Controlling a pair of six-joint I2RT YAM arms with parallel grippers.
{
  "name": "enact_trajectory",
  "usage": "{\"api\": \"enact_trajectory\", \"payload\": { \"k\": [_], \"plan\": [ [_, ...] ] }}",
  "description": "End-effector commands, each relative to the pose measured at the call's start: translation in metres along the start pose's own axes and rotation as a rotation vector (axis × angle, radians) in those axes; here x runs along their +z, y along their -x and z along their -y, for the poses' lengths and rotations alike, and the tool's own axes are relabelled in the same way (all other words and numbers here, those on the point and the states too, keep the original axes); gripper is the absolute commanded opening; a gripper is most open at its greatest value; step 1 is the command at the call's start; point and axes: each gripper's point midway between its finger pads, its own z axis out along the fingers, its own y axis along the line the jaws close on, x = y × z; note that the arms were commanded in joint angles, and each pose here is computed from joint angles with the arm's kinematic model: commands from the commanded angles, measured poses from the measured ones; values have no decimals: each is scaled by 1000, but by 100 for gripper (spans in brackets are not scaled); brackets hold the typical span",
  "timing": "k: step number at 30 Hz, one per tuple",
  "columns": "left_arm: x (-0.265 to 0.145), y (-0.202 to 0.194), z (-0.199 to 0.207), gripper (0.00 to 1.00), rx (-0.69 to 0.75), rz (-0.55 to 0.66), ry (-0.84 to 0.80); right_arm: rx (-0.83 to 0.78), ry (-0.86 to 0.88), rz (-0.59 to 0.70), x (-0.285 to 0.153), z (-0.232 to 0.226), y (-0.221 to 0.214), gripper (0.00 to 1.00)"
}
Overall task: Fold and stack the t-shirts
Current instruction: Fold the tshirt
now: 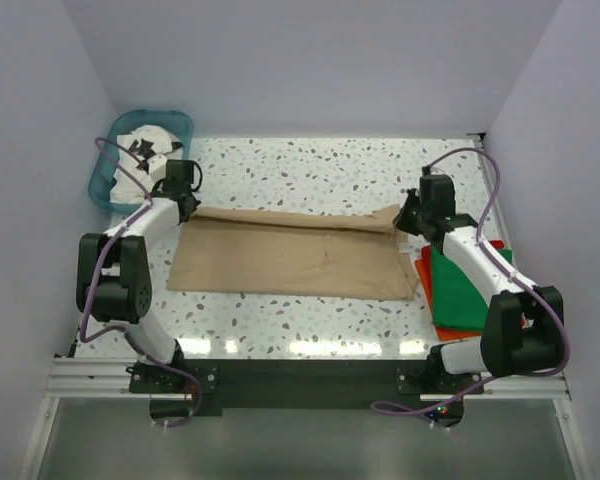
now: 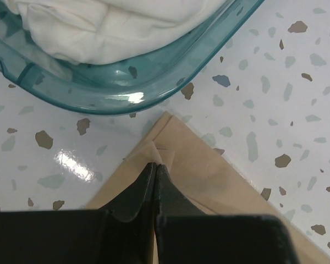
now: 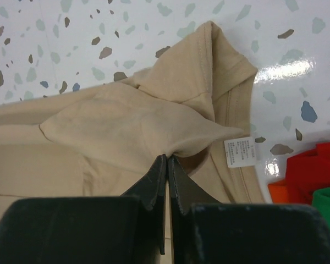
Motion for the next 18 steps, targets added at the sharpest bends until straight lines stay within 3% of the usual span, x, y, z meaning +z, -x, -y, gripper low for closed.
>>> {"api": "enact_trajectory", "payload": {
  "k": [1,18],
  "plan": [
    [-9,11,-8,0,-61,41,3,16,-2,57,-9,1,9,0],
    [-20,-11,-27,0,-94,13,18,33,20,21,-22,10,-24,0]
  ]
}}
